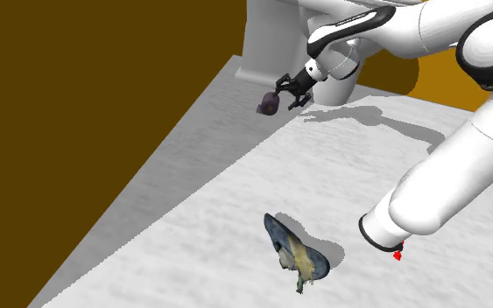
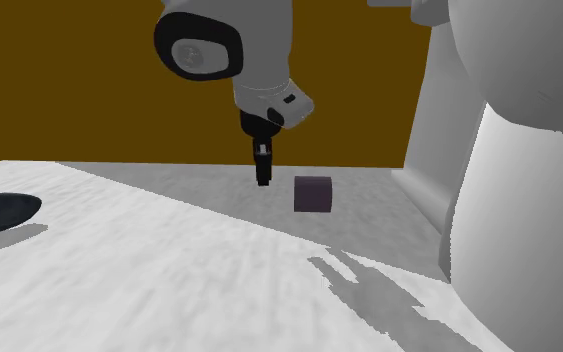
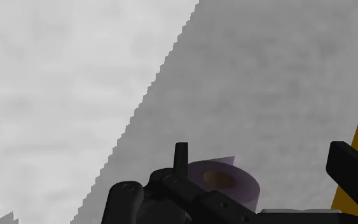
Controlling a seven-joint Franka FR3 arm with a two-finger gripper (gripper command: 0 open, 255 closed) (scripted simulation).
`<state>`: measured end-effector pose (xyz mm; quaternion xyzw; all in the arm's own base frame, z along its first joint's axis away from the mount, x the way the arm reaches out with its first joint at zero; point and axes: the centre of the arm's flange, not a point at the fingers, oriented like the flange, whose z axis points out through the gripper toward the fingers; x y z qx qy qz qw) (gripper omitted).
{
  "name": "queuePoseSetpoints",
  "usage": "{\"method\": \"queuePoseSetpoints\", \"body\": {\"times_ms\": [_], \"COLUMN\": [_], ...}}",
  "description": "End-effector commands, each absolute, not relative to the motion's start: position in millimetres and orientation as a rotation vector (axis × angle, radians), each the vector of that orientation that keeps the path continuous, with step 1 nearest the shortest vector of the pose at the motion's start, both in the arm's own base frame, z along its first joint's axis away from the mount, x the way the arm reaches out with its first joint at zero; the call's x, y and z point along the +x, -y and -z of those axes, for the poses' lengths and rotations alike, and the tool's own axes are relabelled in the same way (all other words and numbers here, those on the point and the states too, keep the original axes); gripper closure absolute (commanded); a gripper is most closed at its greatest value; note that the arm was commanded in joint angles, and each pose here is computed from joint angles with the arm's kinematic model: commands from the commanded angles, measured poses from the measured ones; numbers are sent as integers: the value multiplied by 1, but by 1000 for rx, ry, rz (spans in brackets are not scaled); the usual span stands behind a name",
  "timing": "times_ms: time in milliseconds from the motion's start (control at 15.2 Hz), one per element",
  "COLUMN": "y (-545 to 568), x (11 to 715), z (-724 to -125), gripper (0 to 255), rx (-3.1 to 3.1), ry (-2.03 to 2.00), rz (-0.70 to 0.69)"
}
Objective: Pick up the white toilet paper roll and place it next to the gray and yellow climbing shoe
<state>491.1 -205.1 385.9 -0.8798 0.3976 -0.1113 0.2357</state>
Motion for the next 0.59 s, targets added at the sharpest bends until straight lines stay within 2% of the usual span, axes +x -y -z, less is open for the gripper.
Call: {"method": "queuePoseSetpoints", "body": {"times_ms": [0,528], "y": [221,243], "x": [501,531], "z": [-370,-319], "gripper": [0,0], "rx": [-2344,-2218], "ry": [-1155,-1262], "rz": [330,371]}}
